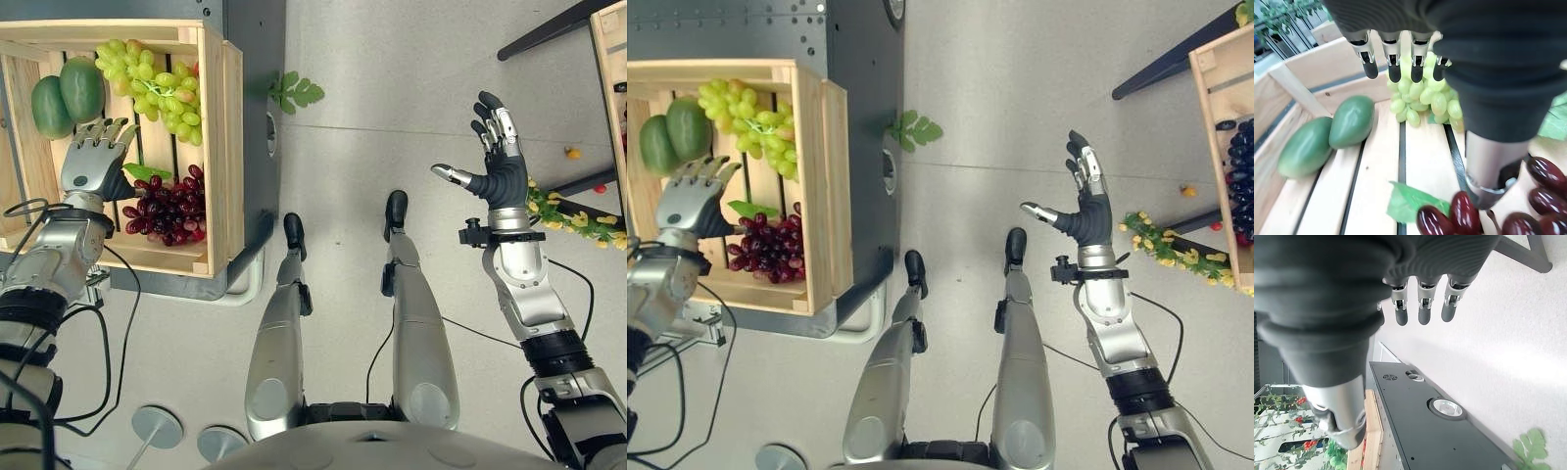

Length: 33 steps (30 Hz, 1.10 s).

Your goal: Pick up the fruits from the basket on one side to the basket on the other side

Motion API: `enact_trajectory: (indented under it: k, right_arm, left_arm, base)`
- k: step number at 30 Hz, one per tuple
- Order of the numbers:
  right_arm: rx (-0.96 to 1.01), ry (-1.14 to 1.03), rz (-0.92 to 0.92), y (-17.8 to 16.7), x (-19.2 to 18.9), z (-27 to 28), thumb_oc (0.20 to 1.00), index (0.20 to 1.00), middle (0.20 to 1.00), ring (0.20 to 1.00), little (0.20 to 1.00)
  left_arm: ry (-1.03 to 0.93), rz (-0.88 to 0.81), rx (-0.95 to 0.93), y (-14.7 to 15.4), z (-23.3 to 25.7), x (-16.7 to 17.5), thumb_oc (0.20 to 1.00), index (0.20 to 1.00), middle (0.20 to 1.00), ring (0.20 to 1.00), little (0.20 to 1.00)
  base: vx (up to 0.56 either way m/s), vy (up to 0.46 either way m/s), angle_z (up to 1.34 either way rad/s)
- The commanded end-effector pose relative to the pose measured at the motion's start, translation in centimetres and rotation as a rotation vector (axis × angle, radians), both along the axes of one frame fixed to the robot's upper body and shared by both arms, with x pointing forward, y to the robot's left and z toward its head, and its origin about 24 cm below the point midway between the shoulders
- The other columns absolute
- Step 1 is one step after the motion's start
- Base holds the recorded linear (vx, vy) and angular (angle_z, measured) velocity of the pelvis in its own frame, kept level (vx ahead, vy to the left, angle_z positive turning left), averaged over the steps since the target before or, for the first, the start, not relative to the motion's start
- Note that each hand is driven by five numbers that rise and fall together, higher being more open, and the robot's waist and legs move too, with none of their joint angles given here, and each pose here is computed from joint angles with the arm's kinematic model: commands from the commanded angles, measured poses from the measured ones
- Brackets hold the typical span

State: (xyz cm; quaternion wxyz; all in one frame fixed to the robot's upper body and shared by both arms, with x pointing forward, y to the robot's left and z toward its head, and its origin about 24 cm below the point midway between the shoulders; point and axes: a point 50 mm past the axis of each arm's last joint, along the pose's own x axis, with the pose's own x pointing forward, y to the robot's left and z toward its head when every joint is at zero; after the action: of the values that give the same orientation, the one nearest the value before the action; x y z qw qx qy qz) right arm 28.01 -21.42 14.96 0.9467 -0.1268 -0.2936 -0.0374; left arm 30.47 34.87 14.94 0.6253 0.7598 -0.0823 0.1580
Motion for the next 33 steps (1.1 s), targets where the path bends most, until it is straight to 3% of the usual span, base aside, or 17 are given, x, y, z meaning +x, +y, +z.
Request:
enact_trajectory:
  k: [1,7,10,11,13,16,22,25,33]
  right_arm:
    - [-0.021,-0.114,0.024,0.2,-1.4,1.4,1.000,1.000,1.000,1.000,1.000]
    - [-0.012,-0.115,0.044,0.4,-1.2,1.5,1.000,1.000,1.000,1.000,1.000]
    - [-0.001,-0.109,0.042,0.4,-1.2,1.4,1.000,1.000,1.000,1.000,1.000]
    - [0.008,-0.085,0.032,0.3,-1.1,0.9,1.000,1.000,1.000,1.000,1.000]
    - [0.010,-0.082,0.034,0.3,-1.1,0.9,1.000,1.000,1.000,1.000,1.000]
    - [0.013,-0.065,0.066,0.7,-1.0,0.7,1.000,1.000,1.000,1.000,1.000]
    - [-0.054,-0.072,0.107,2.8,0.1,1.6,1.000,1.000,1.000,1.000,1.000]
    - [0.056,-0.004,0.101,2.7,0.2,0.0,1.000,1.000,1.000,1.000,1.000]
    - [0.028,0.144,0.078,1.2,-1.1,-3.1,1.000,1.000,1.000,1.000,1.000]
  left_arm:
    - [-0.107,0.089,0.069,2.5,2.8,-1.3,1.000,1.000,1.000,1.000,1.000]
    - [-0.133,0.092,0.097,2.4,4.1,-0.7,1.000,1.000,1.000,1.000,1.000]
    - [-0.147,0.034,-0.050,1.5,3.9,-0.3,1.000,1.000,1.000,1.000,1.000]
    - [-0.156,0.022,-0.196,1.3,3.0,-0.5,1.000,1.000,1.000,1.000,1.000]
    - [-0.151,0.006,-0.205,1.2,3.1,-0.6,1.000,1.000,1.000,1.000,1.000]
    - [-0.167,-0.031,-0.369,0.3,1.8,-0.7,1.000,1.000,1.000,1.000,1.000]
    - [-0.328,-0.346,-0.861,-6.3,0.4,-1.3,1.000,1.000,1.000,1.000,1.000]
    - [-0.341,-0.527,-1.181,-9.8,-1.0,-2.6,1.000,1.000,1.000,1.000,1.000]
    - [-0.227,-0.671,-1.345,-11.2,-1.7,-4.4,1.000,1.000,1.000,1.000,1.000]
  base:
    - [-0.01,-0.011,-0.05]
    - [0.00,0.000,-0.01]
    - [0.00,0.000,0.00]
    - [0.00,0.000,0.00]
    - [0.00,-0.020,0.01]
    - [0.01,-0.070,0.03]
    - [0.02,-0.200,0.27]
    - [0.16,-0.169,0.66]
    - [0.17,0.031,0.86]
